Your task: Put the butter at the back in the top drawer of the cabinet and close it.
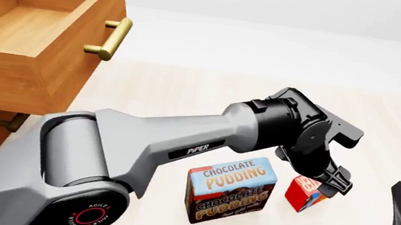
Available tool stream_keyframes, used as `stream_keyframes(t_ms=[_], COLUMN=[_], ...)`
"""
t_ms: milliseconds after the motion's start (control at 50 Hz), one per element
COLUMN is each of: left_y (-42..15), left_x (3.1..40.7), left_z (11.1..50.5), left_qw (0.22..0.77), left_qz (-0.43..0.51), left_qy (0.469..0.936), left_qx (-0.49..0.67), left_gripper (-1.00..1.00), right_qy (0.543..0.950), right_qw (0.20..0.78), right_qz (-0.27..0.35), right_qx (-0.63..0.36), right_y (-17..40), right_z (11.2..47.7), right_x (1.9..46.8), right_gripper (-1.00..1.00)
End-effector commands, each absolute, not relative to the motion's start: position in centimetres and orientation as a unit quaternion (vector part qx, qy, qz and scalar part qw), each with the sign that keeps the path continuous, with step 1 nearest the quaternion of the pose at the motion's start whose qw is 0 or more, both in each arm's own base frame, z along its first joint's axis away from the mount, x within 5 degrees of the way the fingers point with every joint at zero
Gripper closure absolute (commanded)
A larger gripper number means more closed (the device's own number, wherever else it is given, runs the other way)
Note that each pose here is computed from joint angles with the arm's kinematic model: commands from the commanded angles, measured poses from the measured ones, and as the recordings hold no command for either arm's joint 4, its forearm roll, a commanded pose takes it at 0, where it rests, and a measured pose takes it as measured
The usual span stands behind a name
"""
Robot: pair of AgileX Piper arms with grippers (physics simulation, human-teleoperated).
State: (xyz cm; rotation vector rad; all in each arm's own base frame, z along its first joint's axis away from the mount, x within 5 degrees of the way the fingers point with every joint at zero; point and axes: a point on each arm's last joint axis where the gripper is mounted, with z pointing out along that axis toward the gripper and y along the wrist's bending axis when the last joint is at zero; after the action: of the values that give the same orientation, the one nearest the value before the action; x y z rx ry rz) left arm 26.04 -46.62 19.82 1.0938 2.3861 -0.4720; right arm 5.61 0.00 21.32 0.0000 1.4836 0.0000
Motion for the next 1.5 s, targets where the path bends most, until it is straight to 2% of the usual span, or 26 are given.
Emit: stream_keyframes(t_ms=[20, 680, 1500], left_y=[-46.6, -47.7, -47.0], left_x=[26.2, 25.4, 25.8], left_z=[19.7, 18.4, 18.6], left_qw=[0.235, 0.224, 0.233], left_qz=[-0.172, -0.173, -0.180], left_qy=[0.870, 0.874, 0.876], left_qx=[0.397, 0.395, 0.381], left_gripper=[-1.00, -1.00, -1.00], right_qy=[0.676, 0.676, 0.676], right_qw=[0.737, 0.737, 0.737], right_qz=[0.000, 0.000, 0.000], right_qx=[0.000, 0.000, 0.000], right_y=[0.0, 0.0, 0.0], right_z=[21.3, 21.3, 21.3], right_x=[5.6, 5.6, 5.6], right_gripper=[-1.00, -1.00, -1.00])
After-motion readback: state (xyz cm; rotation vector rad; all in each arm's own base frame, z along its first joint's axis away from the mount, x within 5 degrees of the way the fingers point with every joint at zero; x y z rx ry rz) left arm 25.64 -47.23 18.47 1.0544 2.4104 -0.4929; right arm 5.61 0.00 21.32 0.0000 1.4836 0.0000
